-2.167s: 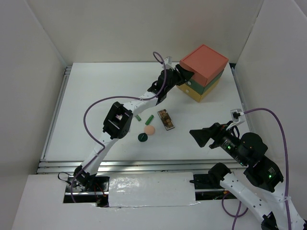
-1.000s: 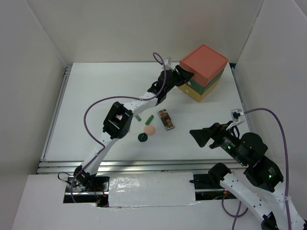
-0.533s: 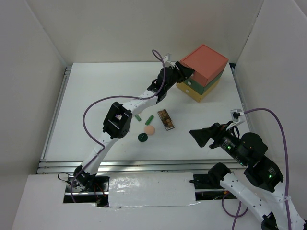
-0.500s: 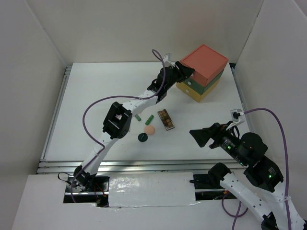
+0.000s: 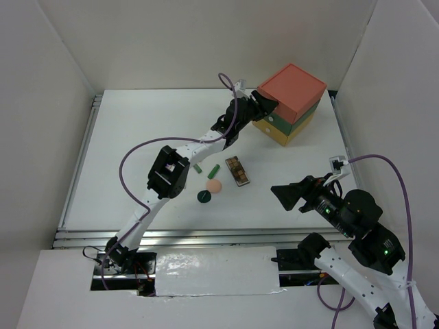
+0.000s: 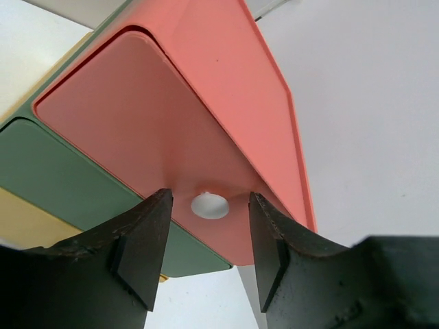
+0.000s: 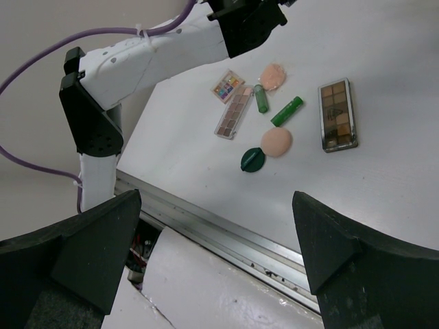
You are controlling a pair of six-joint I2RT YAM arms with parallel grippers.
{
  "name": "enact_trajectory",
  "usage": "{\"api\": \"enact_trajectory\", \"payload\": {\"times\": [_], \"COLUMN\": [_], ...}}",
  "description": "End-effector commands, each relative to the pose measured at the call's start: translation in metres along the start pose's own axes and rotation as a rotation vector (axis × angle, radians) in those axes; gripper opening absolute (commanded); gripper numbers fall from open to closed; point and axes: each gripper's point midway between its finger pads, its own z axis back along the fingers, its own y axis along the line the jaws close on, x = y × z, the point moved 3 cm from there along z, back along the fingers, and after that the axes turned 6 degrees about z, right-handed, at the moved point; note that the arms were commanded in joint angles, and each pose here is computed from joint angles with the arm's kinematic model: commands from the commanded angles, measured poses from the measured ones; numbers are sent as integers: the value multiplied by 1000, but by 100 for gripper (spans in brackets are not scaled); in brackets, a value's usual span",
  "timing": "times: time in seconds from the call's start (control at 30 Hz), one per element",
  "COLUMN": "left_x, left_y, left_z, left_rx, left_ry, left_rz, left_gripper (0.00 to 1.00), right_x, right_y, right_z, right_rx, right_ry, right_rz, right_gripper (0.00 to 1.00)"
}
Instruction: Organize the makeup
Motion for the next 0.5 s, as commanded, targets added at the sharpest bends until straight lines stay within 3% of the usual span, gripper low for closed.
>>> {"api": "enact_trajectory", "payload": {"times": [0.0, 0.2, 0.3, 0.47], "left_x": [3, 5, 3, -5], "left_y": [-11, -13, -14, -8], "left_z": [-1, -3, -4, -3], "left_rx": [-32, -41, -41, -32], "left_ry": [-25, -31, -26, -11], "left_rz": [-3, -1, -3, 6], "left_gripper": [60, 59, 54, 58], "right_x": [5, 5, 5, 5], "right_y": [3, 3, 3, 4], "right_z": [-1, 0, 1, 1], "right_rx": [18, 20, 22, 24], "right_ry": [-29, -29, -30, -32], "right_rz": [5, 5, 7, 5], "right_gripper": [99, 99, 99, 99]}}
